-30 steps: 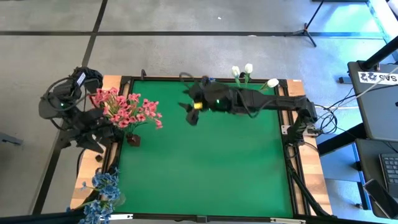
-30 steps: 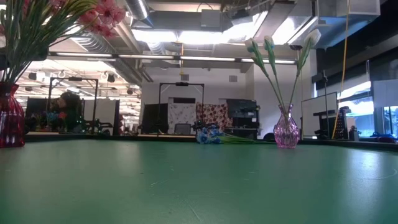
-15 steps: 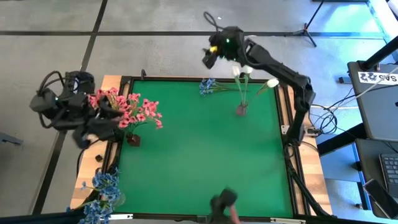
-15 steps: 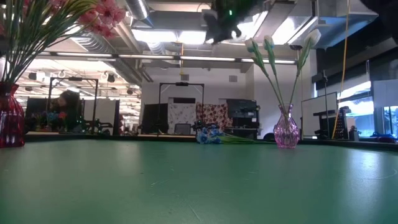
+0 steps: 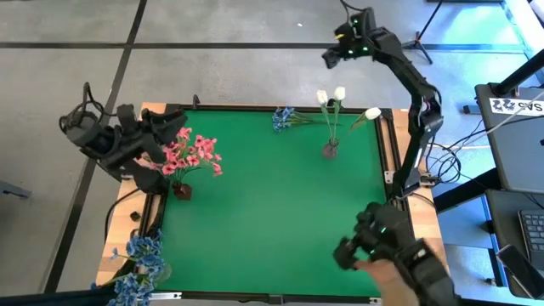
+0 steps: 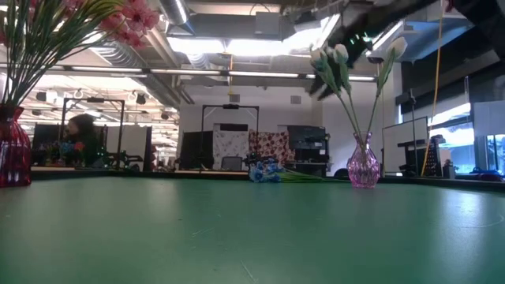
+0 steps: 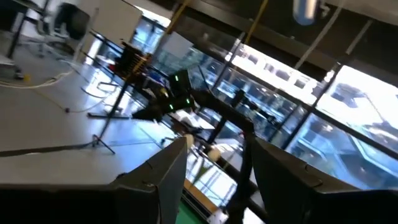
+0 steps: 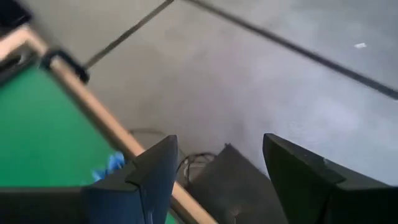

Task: Sort flowers into vase by color
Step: Put the blue flower into the transparent vase

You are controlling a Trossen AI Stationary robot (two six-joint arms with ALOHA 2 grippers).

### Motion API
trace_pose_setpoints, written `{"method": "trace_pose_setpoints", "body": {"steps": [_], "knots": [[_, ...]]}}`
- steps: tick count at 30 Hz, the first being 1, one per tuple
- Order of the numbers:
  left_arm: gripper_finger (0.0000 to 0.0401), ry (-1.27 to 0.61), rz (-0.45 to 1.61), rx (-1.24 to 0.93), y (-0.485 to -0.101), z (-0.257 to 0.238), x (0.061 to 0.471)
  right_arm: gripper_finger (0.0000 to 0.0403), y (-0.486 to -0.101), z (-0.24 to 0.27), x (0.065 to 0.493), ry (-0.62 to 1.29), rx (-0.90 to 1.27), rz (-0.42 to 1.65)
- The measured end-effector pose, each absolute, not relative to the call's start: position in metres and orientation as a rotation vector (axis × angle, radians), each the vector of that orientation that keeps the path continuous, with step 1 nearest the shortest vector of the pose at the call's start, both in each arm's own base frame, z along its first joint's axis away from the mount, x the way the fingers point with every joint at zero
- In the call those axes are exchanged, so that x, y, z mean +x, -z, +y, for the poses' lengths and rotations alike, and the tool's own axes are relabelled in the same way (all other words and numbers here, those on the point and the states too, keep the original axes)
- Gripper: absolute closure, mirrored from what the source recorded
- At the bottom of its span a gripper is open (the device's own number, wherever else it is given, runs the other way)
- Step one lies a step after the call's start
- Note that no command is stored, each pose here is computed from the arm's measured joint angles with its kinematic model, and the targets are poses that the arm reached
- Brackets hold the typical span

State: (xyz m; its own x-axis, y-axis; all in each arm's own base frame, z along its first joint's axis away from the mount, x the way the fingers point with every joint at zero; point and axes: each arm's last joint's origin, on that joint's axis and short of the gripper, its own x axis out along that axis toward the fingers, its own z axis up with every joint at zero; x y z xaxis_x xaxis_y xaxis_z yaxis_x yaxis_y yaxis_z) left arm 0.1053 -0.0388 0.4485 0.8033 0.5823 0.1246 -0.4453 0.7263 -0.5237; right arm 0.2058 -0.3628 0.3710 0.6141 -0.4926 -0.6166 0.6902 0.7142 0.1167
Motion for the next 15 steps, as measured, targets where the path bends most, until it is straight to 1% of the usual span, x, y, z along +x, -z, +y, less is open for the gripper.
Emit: {"method": "trace_pose_setpoints", "body": {"steps": [3,6,8,11,15], "knots": [[0.0225,-0.623,-0.298,-0.494,-0.448,-0.036,0.108,0.0166,-0.341,-0.378,0.183,0.601,0.288,0.647],[0.0225,-0.653,-0.298,-0.485,-0.447,-0.035,0.112,0.0166,-0.299,-0.377,0.175,0.447,0.228,0.735],[0.0225,-0.669,-0.298,-0.477,-0.446,-0.034,0.114,0.0166,-0.265,-0.369,0.174,0.364,0.208,0.806],[0.0225,-0.696,-0.304,-0.474,-0.446,-0.031,0.116,0.0166,-0.217,-0.355,0.169,0.29,0.231,0.882],[0.0225,-0.715,-0.314,-0.482,-0.446,-0.029,0.116,0.0166,-0.172,-0.335,0.166,0.235,0.257,0.931]]}}
